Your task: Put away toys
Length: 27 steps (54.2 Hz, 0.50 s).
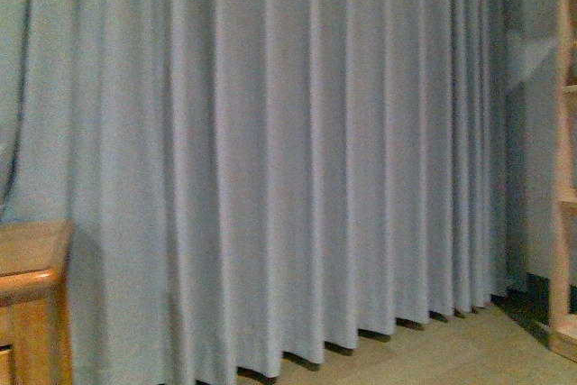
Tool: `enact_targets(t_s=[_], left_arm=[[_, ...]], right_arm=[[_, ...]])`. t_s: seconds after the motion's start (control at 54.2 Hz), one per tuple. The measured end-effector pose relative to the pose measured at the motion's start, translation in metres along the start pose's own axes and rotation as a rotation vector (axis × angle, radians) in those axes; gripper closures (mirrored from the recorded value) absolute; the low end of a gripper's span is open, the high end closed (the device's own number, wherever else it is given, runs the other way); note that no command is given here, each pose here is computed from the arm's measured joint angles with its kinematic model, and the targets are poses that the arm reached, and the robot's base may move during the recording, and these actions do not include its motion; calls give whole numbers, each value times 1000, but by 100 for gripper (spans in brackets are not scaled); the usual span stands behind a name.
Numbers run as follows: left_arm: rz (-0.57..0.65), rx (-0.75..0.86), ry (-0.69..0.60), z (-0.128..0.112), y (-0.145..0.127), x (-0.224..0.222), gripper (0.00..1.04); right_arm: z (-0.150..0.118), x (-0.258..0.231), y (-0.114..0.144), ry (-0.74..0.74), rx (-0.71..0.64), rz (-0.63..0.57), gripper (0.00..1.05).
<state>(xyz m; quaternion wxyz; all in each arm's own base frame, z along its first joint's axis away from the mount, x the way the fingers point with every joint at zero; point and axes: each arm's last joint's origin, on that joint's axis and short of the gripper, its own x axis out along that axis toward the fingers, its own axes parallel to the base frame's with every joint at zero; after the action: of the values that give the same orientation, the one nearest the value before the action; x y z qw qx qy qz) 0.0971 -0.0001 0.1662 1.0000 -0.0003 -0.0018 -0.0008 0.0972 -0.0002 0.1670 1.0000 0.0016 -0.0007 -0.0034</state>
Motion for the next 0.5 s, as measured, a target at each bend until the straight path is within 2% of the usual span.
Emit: enact_targets(t_s=[0.498], left_arm=[[0,0,0,0,0,0,6]], right_arm=[[0,0,0,0,0,8,99]])
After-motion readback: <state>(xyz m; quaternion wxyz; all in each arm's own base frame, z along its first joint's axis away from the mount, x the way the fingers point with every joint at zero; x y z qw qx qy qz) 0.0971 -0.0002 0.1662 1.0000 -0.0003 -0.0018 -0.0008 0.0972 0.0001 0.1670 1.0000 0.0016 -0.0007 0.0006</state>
